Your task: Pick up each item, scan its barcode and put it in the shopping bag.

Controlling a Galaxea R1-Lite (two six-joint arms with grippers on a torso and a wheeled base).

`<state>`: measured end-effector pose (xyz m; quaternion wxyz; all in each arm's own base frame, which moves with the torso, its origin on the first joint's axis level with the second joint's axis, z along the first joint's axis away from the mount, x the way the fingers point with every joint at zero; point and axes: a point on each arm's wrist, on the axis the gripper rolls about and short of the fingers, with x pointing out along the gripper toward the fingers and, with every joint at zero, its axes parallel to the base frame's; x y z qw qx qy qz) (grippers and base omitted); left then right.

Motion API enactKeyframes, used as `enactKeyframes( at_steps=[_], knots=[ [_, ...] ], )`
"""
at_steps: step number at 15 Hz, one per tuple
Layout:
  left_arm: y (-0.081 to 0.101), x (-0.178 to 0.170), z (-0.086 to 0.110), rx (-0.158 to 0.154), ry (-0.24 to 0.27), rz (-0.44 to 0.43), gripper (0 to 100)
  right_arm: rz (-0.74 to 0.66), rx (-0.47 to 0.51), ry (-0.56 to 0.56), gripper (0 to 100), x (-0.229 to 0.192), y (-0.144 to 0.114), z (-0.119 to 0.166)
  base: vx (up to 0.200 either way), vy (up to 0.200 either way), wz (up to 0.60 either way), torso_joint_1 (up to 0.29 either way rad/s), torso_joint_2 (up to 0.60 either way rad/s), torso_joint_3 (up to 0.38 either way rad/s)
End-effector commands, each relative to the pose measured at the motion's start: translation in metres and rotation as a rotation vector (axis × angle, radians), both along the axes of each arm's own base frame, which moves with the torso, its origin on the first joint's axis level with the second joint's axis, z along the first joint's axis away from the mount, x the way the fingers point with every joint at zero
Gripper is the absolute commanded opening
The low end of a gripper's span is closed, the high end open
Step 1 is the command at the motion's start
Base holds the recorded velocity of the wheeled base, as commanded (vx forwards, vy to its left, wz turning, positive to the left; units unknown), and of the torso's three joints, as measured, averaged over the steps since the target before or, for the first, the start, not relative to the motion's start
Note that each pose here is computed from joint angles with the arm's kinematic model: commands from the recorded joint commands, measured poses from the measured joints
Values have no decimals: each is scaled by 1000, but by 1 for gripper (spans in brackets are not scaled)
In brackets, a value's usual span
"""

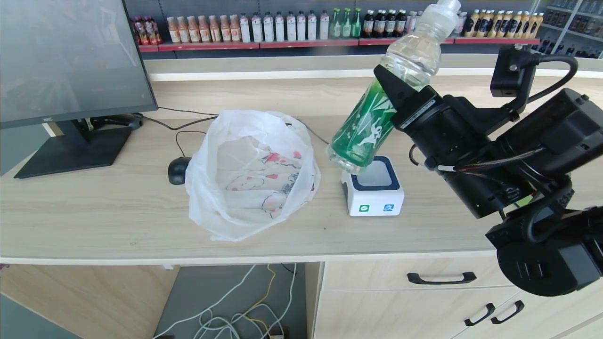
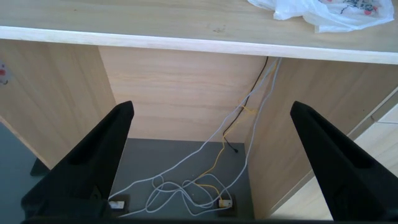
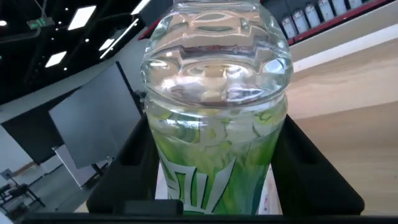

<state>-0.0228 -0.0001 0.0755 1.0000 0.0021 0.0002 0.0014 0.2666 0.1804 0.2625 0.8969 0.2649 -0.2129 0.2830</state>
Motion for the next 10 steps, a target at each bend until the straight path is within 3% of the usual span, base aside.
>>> enactKeyframes(
  at_steps=[1, 3, 6, 8, 10],
  knots=[
    [0, 0, 0, 0, 0, 0, 100, 41, 60, 26, 0, 0, 1, -4, 0, 0, 0, 0, 0, 0],
    [0, 0, 0, 0, 0, 0, 100, 81, 145, 12, 0, 4, 4, -11, 0, 0, 0, 0, 0, 0],
    [0, 0, 0, 0, 0, 0, 100, 118, 185, 67, 0, 11, 9, -23, 0, 0, 0, 0, 0, 0],
    [0, 0, 0, 0, 0, 0, 100, 108, 324, 124, 0, 15, 2, -22, 0, 0, 0, 0, 0, 0],
    [0, 0, 0, 0, 0, 0, 100, 125, 384, 141, 0, 13, 1, -19, 0, 0, 0, 0, 0, 0]
  ],
)
